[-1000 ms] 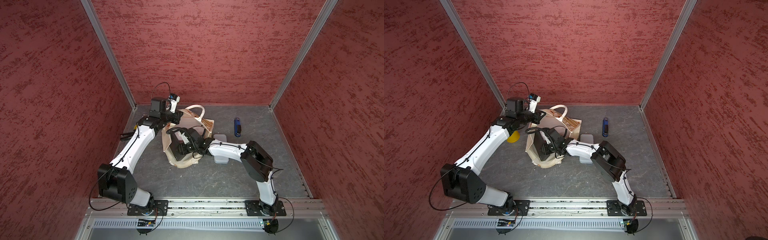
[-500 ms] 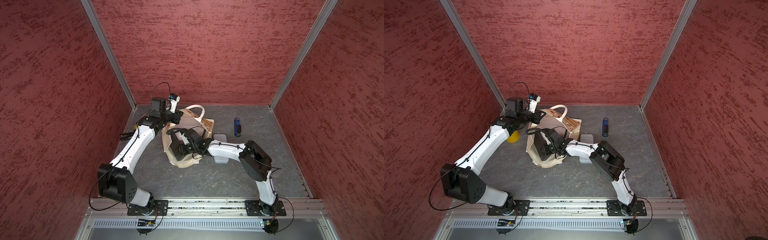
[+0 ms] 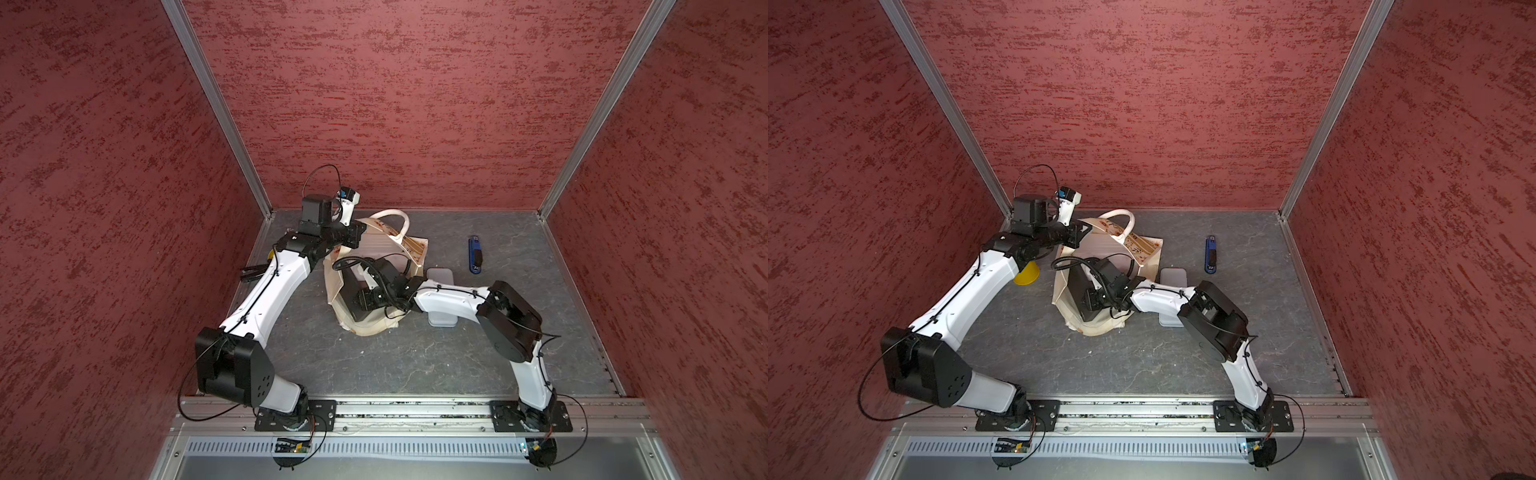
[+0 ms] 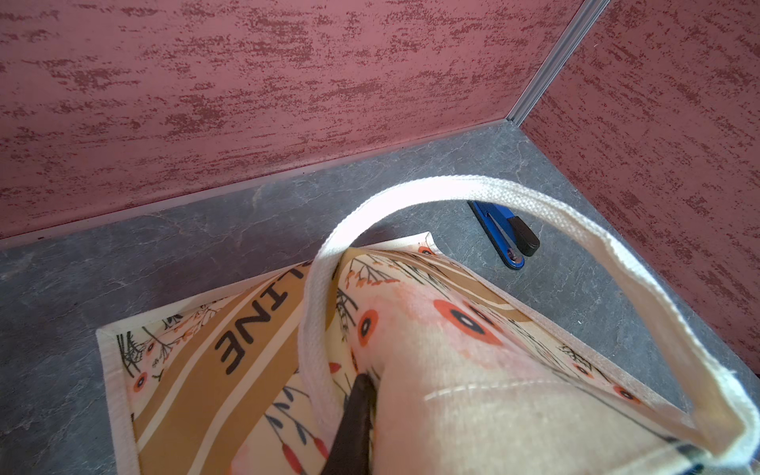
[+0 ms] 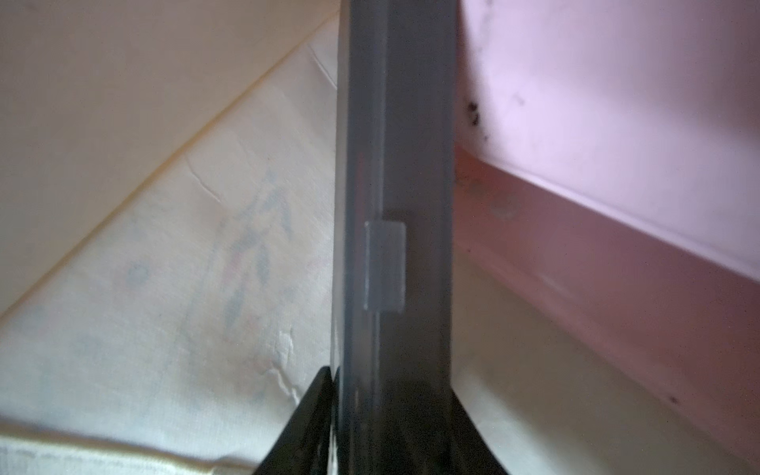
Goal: Take out the pencil case from the canvas bag
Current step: Pick up the pencil case from the canvas bag.
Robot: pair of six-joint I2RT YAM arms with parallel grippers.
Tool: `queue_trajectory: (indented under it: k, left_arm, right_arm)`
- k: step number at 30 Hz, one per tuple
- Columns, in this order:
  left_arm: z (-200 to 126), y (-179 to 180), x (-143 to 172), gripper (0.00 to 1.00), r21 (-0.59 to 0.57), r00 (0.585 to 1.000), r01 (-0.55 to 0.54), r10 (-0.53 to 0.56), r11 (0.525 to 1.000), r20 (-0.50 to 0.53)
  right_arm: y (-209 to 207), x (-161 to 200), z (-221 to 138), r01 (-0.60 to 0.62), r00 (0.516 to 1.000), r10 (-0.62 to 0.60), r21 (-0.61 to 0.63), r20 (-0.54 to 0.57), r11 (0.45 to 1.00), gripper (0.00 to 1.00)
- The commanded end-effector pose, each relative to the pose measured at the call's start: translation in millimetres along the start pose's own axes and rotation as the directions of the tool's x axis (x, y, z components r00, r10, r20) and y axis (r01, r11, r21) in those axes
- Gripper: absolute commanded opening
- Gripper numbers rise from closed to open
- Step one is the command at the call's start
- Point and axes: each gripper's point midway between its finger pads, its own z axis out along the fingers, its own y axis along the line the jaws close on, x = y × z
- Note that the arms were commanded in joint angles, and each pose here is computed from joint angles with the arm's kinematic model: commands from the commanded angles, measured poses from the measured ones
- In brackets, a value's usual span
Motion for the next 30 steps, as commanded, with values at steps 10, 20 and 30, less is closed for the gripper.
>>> queue_trajectory:
  k: [10, 20, 30]
  left_arm:
    - [-0.2, -10.6, -10.3, 0.0, 0.044, 1.0, 0.007, -0.008, 0.999, 0.029]
    - [2.6, -2.4, -7.5, 0.0, 0.023, 1.0, 0.013, -0.013, 1.0, 0.02]
    - [6.8, -2.7, -4.1, 0.0, 0.022, 1.0, 0.014, -0.014, 1.0, 0.009]
  right_arm:
    - [4.9, -17.6, -9.5, 0.008, 0.999, -0.007, -0.009, 0.051, 1.0, 0.23]
    - [22.6, -29.0, -42.6, 0.008, 0.993, -0.003, -0.045, 0.119, 0.999, 0.11]
    - [34.9, -34.9, -81.3, 0.044, 0.986, -0.042, -0.009, 0.161, 0.999, 0.07]
